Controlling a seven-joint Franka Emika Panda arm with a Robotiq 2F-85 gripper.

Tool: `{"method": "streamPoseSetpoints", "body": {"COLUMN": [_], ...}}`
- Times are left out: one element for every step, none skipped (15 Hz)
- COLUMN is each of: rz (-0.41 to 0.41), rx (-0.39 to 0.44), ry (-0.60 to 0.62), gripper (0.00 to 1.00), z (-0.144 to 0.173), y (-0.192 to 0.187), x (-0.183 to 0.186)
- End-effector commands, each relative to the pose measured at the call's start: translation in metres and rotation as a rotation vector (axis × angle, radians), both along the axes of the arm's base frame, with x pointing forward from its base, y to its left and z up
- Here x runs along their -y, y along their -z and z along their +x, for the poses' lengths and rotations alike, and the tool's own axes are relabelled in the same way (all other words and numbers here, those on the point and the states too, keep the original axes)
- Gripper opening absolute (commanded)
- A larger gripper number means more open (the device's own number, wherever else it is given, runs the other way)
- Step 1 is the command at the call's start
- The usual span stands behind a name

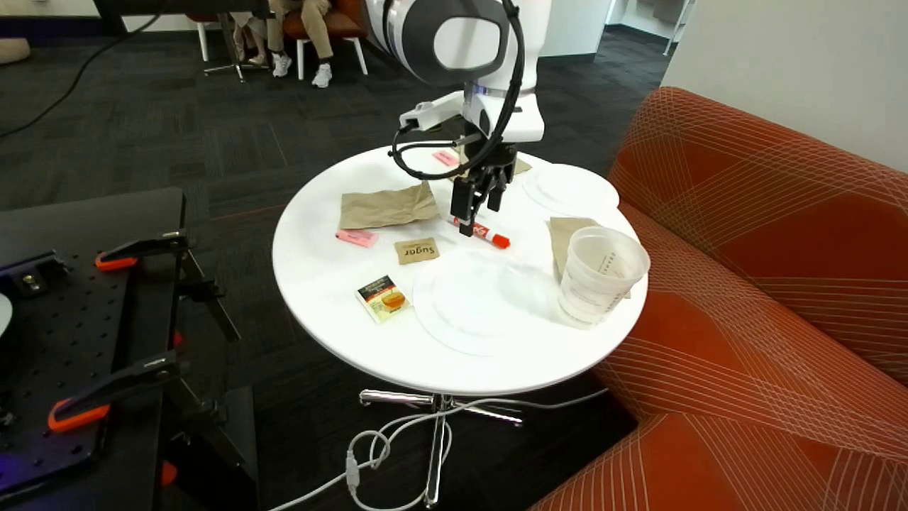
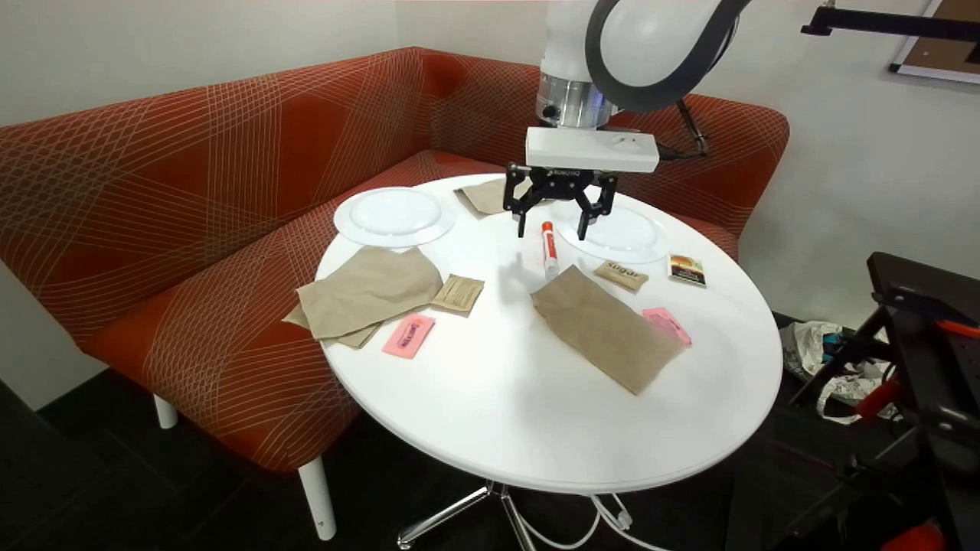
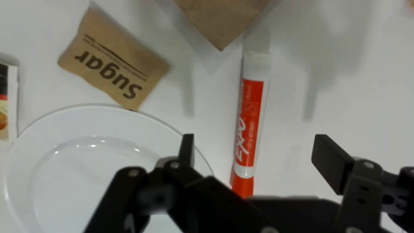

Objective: Put the marker in the cup

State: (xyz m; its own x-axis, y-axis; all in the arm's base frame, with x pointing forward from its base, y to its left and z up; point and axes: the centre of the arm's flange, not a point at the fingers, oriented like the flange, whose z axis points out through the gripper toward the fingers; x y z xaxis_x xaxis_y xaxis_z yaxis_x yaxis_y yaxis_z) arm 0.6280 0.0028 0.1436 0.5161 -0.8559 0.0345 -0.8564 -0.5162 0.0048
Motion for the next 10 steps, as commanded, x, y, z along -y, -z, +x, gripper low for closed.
{"method": "streamPoseSetpoints", "body": {"rz": [0.011,0.01,0.007,0.006,0.004,0.004,0.004,0.004,0.005,0.007], "rx": [-0.029,-0.029,-0.028,-0.029,-0.029,-0.029,-0.025,-0.018,-0.015,-0.015], "ry": [0.003,0.001,-0.002,-0.003,-0.003,-0.004,-0.003,-0.004,-0.005,-0.007], "gripper": [0.85,0.67,0.64,0.55,0.48,0.41,0.32,0.25,0.16,0.1], "z": [0.0092,0.0092,0.0094,0.01,0.0104,0.011,0.0121,0.0133,0.013,0.0124], "y": [0.0071,0.0095,0.0111,0.0126,0.0135,0.014,0.0129,0.0103,0.008,0.0056], "x": [-0.0031,-0.0039,-0.0048,-0.0056,-0.0062,-0.0067,-0.0073,-0.0079,-0.0087,-0.0097]}}
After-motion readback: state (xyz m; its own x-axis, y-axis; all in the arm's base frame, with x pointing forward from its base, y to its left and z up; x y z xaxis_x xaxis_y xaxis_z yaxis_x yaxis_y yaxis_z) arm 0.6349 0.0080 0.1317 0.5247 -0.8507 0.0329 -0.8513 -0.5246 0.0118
